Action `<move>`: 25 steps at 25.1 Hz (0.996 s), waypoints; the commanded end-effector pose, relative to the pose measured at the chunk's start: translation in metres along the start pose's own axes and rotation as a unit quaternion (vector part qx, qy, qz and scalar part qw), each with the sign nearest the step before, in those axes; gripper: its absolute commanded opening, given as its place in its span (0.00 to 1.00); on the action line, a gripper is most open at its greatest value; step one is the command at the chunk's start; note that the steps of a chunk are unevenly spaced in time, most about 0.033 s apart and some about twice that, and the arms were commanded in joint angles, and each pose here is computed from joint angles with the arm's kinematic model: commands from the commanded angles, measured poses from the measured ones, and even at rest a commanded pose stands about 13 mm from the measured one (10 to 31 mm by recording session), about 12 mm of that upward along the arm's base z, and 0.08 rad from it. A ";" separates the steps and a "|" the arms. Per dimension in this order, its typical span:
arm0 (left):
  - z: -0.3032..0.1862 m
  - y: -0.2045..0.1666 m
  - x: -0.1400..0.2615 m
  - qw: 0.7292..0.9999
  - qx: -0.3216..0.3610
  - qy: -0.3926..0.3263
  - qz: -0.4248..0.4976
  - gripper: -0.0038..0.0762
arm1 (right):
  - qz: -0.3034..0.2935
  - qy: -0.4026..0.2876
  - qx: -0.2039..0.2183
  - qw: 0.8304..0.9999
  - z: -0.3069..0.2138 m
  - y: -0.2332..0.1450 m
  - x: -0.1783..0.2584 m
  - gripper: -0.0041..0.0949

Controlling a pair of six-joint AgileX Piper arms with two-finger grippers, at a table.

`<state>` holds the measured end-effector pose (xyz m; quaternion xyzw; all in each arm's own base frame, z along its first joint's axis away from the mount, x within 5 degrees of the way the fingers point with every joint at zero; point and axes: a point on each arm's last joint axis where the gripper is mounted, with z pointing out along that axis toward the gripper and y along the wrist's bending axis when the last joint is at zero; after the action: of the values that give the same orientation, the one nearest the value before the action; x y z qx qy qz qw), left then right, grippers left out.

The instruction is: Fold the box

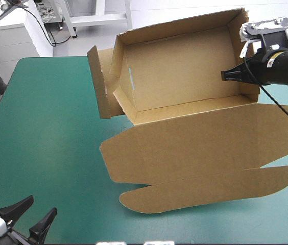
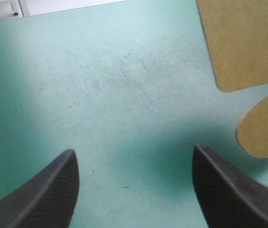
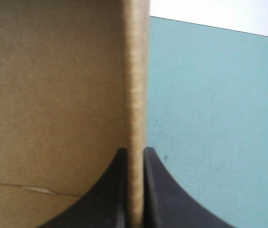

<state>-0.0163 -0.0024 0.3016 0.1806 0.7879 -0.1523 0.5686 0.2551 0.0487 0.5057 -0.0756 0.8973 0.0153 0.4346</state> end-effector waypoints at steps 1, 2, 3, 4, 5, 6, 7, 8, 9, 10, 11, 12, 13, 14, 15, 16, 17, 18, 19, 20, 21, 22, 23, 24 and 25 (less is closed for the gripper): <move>-0.005 -0.002 -0.015 0.997 0.007 -0.069 -0.016 0.61 | 0.011 -0.027 -0.012 1.000 -0.022 0.000 -0.002 0.02; -0.005 -0.001 -0.017 0.997 0.005 -0.078 -0.016 0.60 | 0.009 -0.027 -0.013 1.000 -0.022 0.000 -0.002 0.02; -0.004 -0.001 -0.020 0.996 0.004 -0.088 -0.020 0.60 | 0.006 -0.027 -0.013 1.000 -0.022 0.000 -0.002 0.02; -0.001 0.000 -0.024 0.995 0.003 -0.091 -0.029 0.60 | 0.004 -0.027 -0.013 1.000 -0.022 0.000 -0.002 0.02; 0.001 0.001 -0.029 0.995 0.000 -0.094 -0.039 0.60 | 0.005 -0.027 -0.014 1.000 -0.022 0.000 -0.002 0.02; 0.005 0.003 -0.034 0.995 -0.008 -0.087 -0.049 0.60 | 0.005 -0.027 -0.014 1.000 -0.022 0.000 -0.002 0.02; 0.009 0.004 -0.039 0.995 -0.015 -0.078 -0.055 0.60 | 0.005 -0.027 -0.014 1.000 -0.022 0.000 -0.002 0.02; 0.013 0.006 -0.045 0.996 -0.025 -0.070 -0.058 0.60 | 0.005 -0.027 -0.014 1.000 -0.022 0.000 -0.002 0.02; 0.018 0.008 -0.052 0.996 -0.034 -0.058 -0.062 0.60 | 0.003 -0.027 -0.014 1.000 -0.022 0.000 -0.002 0.02; 0.023 0.010 -0.061 0.996 -0.043 -0.049 -0.060 0.60 | 0.002 -0.027 -0.014 1.000 -0.022 0.000 -0.002 0.02; 0.030 0.012 -0.069 0.996 -0.049 -0.039 -0.062 0.60 | 0.002 -0.027 -0.014 1.000 -0.022 0.000 -0.002 0.02; 0.036 0.014 -0.079 0.996 -0.059 -0.032 -0.063 0.60 | 0.001 -0.027 -0.014 1.000 -0.022 0.000 -0.002 0.02; 0.042 0.016 -0.090 0.995 -0.065 -0.024 -0.069 0.60 | 0.000 -0.027 -0.014 1.000 -0.022 0.000 -0.002 0.02; 0.048 0.018 -0.099 0.994 -0.077 -0.019 -0.070 0.60 | 0.000 -0.027 -0.014 1.000 -0.022 0.000 -0.002 0.02; 0.055 0.020 -0.109 0.993 -0.085 -0.011 -0.076 0.60 | 0.000 -0.027 -0.014 1.000 -0.022 0.000 -0.002 0.02; 0.062 0.022 -0.119 0.992 -0.095 -0.005 -0.078 0.60 | 0.000 -0.027 -0.014 1.000 -0.022 0.000 -0.002 0.02; 0.075 0.026 -0.139 0.991 -0.108 0.005 -0.073 0.60 | 0.000 -0.027 -0.014 1.000 -0.022 0.000 -0.002 0.02; 0.083 0.027 -0.148 0.991 -0.112 0.015 -0.071 0.60 | -0.001 -0.027 -0.014 1.000 -0.022 0.000 -0.002 0.02; 0.101 0.030 -0.164 0.989 -0.124 0.042 -0.065 0.60 | -0.002 -0.027 -0.014 1.000 -0.022 0.000 -0.002 0.02; 0.109 0.033 -0.171 0.988 -0.133 0.057 -0.059 0.60 | -0.002 -0.027 -0.014 1.000 -0.022 0.000 -0.002 0.02; 0.124 0.038 -0.183 0.983 -0.154 0.088 -0.047 0.60 | -0.006 -0.027 -0.014 1.000 -0.022 0.000 -0.002 0.02; 0.133 0.041 -0.189 0.980 -0.166 0.105 -0.041 0.60 | -0.006 -0.027 -0.014 1.000 -0.022 0.000 -0.002 0.02; 0.147 0.046 -0.199 0.973 -0.186 0.133 -0.033 0.60 | -0.010 -0.027 -0.013 0.999 -0.022 0.000 -0.002 0.02; 0.156 0.050 -0.203 0.969 -0.197 0.146 -0.031 0.60 | -0.010 -0.027 -0.013 0.999 -0.022 0.000 -0.002 0.02; 0.170 0.059 -0.210 0.961 -0.217 0.166 -0.030 0.60 | -0.010 -0.027 -0.013 0.999 -0.022 0.000 -0.002 0.02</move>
<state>0.1977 -0.0529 0.4298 0.0632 0.8991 0.0123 0.4329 0.2548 0.0509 0.5053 -0.0933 0.8963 0.0204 0.4331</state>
